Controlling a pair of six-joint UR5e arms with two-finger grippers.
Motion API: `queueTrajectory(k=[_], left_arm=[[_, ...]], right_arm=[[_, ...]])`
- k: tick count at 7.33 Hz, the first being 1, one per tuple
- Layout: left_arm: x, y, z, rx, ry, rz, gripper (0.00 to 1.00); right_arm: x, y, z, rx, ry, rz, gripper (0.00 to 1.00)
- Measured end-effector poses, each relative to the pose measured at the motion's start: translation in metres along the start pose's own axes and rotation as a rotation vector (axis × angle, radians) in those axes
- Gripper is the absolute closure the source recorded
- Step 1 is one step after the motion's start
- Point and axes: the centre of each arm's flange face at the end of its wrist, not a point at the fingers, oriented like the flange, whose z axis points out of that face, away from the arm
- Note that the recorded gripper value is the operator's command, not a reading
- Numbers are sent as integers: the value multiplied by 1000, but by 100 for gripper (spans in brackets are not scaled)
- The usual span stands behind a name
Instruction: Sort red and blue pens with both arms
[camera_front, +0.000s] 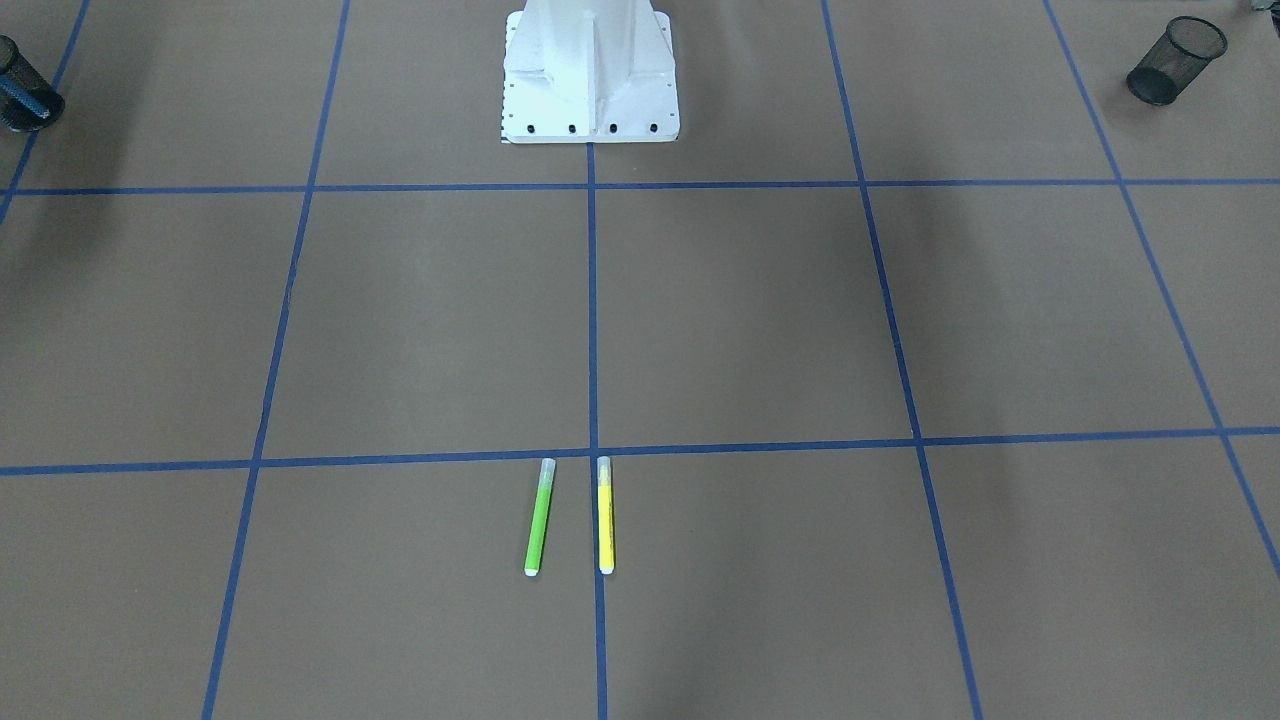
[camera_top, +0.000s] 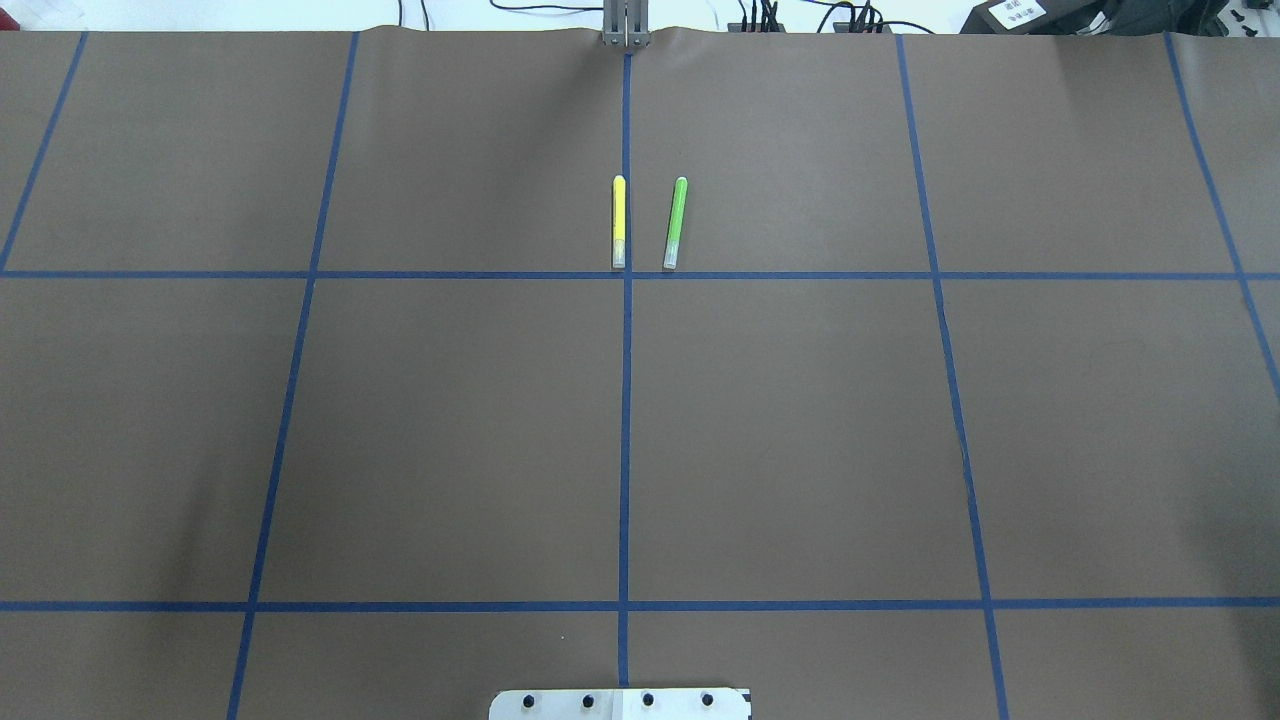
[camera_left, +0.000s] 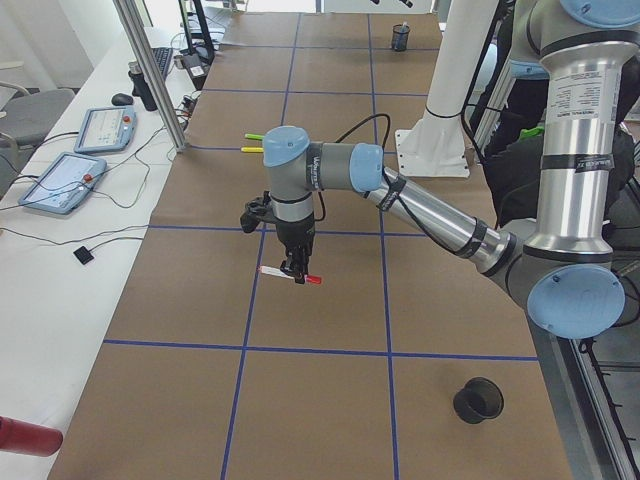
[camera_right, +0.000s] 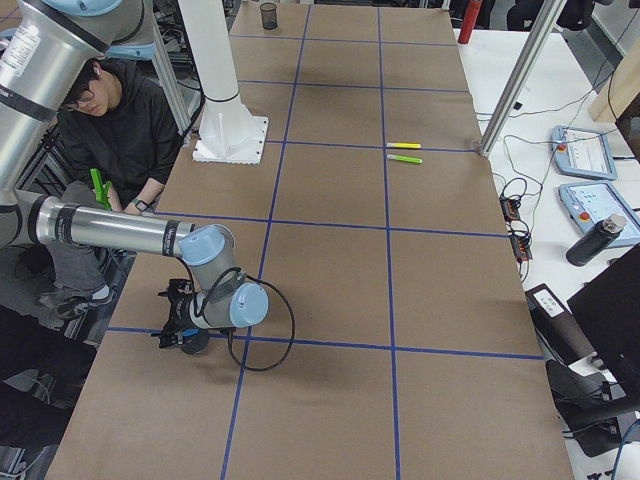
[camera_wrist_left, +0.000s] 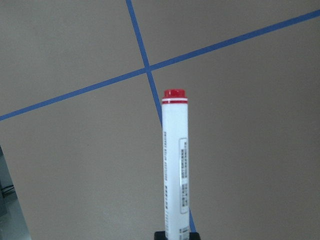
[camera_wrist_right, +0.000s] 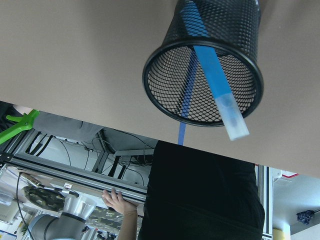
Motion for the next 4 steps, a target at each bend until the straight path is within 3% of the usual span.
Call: queueTrajectory(k=[2,4], left_arm=[[-6,10,12,-34,6,-18,100],[-13,27,28,-74,13,-41,100]], right_arm=[[-10,-22,-38,-3,108,2,0],[-28,-47,-104,42,269,103,0]])
